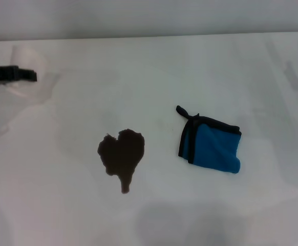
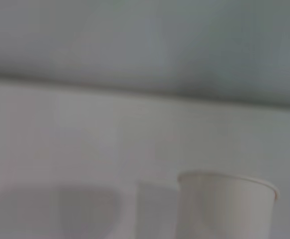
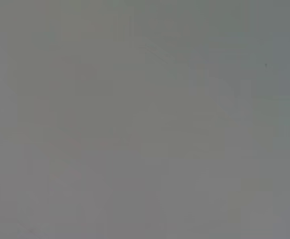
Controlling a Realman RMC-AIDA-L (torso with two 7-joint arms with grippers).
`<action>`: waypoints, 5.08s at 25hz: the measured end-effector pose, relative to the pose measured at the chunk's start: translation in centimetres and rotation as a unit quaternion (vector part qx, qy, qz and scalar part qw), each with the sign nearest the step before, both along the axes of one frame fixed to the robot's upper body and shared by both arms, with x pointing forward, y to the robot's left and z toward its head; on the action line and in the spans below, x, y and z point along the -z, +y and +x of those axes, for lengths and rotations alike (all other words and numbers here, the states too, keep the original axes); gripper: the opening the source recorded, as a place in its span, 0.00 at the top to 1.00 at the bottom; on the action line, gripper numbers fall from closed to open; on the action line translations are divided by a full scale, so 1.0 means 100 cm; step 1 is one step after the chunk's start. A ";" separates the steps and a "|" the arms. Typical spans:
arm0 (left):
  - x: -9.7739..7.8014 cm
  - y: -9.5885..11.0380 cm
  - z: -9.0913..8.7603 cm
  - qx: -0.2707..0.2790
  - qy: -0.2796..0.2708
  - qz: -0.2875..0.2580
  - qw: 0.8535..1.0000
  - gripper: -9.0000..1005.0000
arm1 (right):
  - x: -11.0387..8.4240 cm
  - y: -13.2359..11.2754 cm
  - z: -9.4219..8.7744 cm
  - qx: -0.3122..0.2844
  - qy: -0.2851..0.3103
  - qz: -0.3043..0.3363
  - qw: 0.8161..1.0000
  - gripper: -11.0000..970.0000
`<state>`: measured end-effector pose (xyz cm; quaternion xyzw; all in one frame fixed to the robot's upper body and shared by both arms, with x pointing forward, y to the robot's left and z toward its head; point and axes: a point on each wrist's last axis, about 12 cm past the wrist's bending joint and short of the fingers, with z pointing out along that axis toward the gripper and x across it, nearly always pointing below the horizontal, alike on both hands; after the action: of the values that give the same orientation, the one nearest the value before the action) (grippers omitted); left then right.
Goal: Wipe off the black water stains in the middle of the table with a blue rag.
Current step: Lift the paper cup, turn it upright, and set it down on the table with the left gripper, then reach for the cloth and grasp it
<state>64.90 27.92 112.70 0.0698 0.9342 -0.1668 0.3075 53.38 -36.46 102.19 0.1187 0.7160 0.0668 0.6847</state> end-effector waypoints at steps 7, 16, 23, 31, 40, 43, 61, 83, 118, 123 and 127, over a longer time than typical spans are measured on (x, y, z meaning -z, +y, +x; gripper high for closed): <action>-0.005 -0.002 -0.011 0.039 -0.081 -0.022 0.996 0.30 | -0.001 -0.002 0.001 0.009 -0.004 0.004 1.000 0.12; 0.012 -0.009 -0.021 0.077 -0.150 0.010 0.986 0.30 | -0.003 -0.001 0.005 0.009 -0.003 0.005 1.000 0.12; 0.030 -0.017 -0.036 0.087 -0.232 0.027 0.968 0.31 | -0.002 -0.002 0.005 0.011 0.004 0.004 1.000 0.12; 0.047 -0.020 -0.058 0.081 -0.312 -0.007 0.946 0.31 | 0.000 -0.004 0.004 0.014 0.010 0.004 1.000 0.12; 0.096 -0.031 -0.100 0.092 -0.398 -0.023 0.912 0.31 | 0.002 -0.005 0.002 0.016 0.014 0.004 1.000 0.12; 0.103 -0.029 -0.111 0.083 -0.414 -0.021 0.906 0.31 | 0.002 -0.005 0.002 0.017 0.017 0.004 1.000 0.12; 0.137 -0.015 -0.133 0.052 -0.337 0.005 0.940 0.31 | 0.004 -0.002 0.000 0.010 0.021 0.004 1.000 0.12; 0.146 -0.017 -0.139 0.070 -0.309 0.021 0.948 0.32 | 0.003 0.000 0.004 0.007 0.017 0.004 1.000 0.12; 0.154 0.002 -0.198 0.015 -0.322 -0.047 0.946 0.11 | 0.001 0.000 0.004 0.005 0.011 0.002 1.000 0.12; 0.144 0.022 -0.221 -0.062 -0.365 -0.092 0.924 0.11 | -0.004 0.000 0.000 0.000 -0.016 0.013 1.000 0.12; 0.136 0.038 -0.231 -0.109 -0.396 -0.111 0.905 0.11 | -0.011 0.002 0.005 -0.070 -0.015 0.035 0.997 0.12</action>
<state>41.82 31.69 99.14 -0.0064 0.7130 -0.1933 0.6740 53.85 -36.22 103.27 0.0916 0.7092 0.1412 0.6846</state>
